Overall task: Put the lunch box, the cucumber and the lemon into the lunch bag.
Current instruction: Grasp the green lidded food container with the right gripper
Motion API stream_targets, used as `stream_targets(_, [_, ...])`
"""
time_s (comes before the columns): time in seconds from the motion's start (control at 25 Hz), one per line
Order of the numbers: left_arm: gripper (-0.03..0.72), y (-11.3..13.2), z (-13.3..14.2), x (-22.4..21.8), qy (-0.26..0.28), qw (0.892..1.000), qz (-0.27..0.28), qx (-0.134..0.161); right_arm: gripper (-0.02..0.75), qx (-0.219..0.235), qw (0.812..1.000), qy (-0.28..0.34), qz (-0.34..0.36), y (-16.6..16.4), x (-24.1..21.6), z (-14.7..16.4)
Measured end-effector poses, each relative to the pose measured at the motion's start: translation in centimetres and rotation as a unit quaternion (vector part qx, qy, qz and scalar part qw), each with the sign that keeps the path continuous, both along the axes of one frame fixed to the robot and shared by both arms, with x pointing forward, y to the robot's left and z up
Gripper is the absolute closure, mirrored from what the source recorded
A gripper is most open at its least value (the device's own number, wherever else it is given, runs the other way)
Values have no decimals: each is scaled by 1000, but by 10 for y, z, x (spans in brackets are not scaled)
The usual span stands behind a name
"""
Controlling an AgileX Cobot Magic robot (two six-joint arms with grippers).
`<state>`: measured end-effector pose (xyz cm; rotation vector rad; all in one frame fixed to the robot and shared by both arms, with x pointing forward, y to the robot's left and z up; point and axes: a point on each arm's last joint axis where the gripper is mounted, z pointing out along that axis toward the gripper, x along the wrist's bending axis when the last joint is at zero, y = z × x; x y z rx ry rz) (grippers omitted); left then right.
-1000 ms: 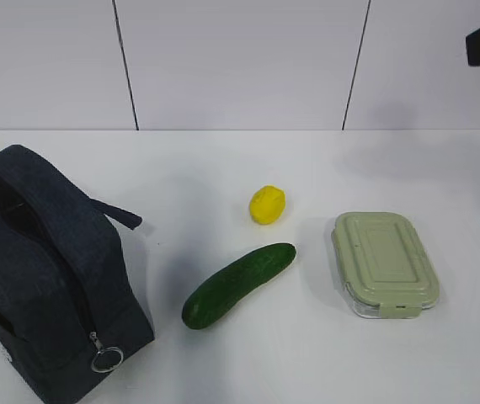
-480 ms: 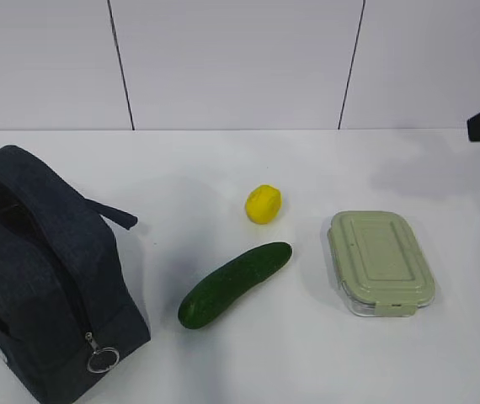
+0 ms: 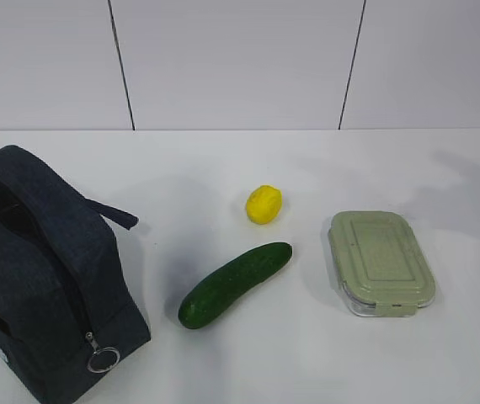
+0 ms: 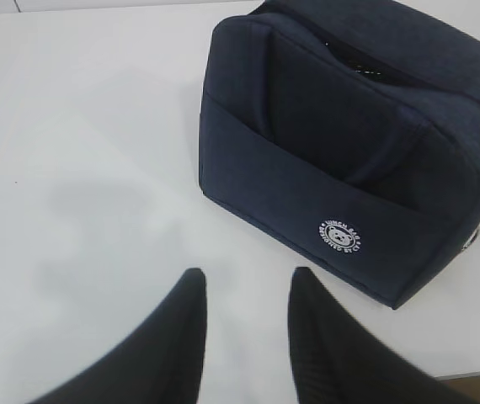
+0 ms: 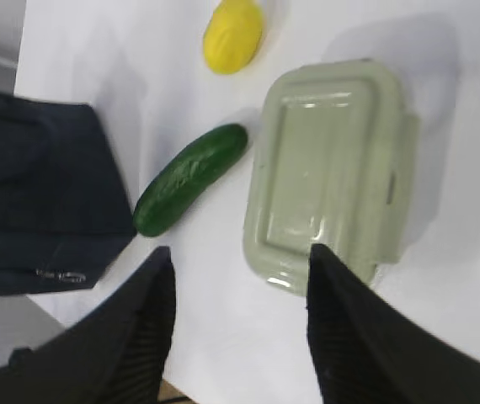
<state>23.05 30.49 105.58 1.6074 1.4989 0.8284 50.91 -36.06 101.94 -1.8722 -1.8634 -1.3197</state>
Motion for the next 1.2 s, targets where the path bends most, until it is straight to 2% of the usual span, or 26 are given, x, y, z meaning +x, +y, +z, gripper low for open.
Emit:
stream_targets(0.2, [446,0,0,0,0,1000,0,0,349,36,997,46,-47,-28,9,-35])
stream_targets(0.4, [446,0,0,0,0,1000,0,0,349,75,992,86,-59,-35,21,-71])
stream_targets(0.48, [446,0,0,0,0,1000,0,0,349,80,991,89,-61,-38,27,-76])
stream_targets(0.84, [446,0,0,0,0,1000,0,0,349,66,989,124,-51,-54,45,-100])
stream_targets(1.2, [446,0,0,0,0,1000,0,1,349,36,991,129,-12,-49,44,-105])
